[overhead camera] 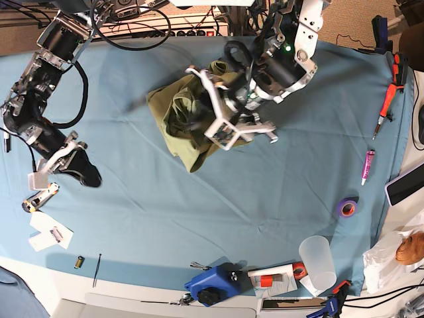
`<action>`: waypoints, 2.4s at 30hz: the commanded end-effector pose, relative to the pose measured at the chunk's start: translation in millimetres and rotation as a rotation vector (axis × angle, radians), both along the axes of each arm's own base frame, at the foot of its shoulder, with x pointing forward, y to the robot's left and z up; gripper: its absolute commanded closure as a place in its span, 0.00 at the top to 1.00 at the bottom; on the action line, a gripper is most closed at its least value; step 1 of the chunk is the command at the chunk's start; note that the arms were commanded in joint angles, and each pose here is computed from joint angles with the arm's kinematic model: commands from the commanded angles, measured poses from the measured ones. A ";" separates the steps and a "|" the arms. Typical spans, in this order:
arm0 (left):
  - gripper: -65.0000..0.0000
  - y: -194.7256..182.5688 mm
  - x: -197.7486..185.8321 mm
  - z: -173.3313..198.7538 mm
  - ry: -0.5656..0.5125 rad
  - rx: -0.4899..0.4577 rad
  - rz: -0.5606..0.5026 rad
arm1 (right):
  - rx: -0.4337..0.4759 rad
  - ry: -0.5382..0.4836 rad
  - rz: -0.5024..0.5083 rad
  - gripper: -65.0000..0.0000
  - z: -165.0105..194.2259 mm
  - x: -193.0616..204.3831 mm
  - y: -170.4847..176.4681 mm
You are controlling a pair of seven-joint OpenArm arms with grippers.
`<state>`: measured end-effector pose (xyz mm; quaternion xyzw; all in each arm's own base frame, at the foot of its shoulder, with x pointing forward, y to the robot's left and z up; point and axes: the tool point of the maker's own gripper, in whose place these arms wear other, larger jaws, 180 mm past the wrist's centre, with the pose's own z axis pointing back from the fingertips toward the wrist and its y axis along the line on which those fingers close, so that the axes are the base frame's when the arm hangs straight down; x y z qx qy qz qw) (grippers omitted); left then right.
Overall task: Layout the t-shirt on the table in an organized manner, then fold the t-shirt properly
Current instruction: 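Lift the folded bundle with the left gripper and fold it over, then press and tuck the bundle edges with the right gripper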
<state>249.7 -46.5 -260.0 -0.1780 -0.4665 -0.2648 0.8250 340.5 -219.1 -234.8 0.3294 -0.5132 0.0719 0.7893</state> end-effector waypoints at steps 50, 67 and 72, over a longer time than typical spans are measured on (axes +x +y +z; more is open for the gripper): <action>0.23 222.2 16.7 -27.7 0.063 0.188 0.742 | -0.378 0.159 0.549 0.00 -69.6 -70.1 146.3; 0.23 222.1 17.0 -27.3 0.060 0.187 0.741 | -0.433 0.255 0.422 0.00 -109.5 -53.6 114.7; 0.23 222.2 17.1 -27.1 0.059 0.187 0.742 | -0.339 0.054 0.460 0.00 -47.0 -51.6 141.9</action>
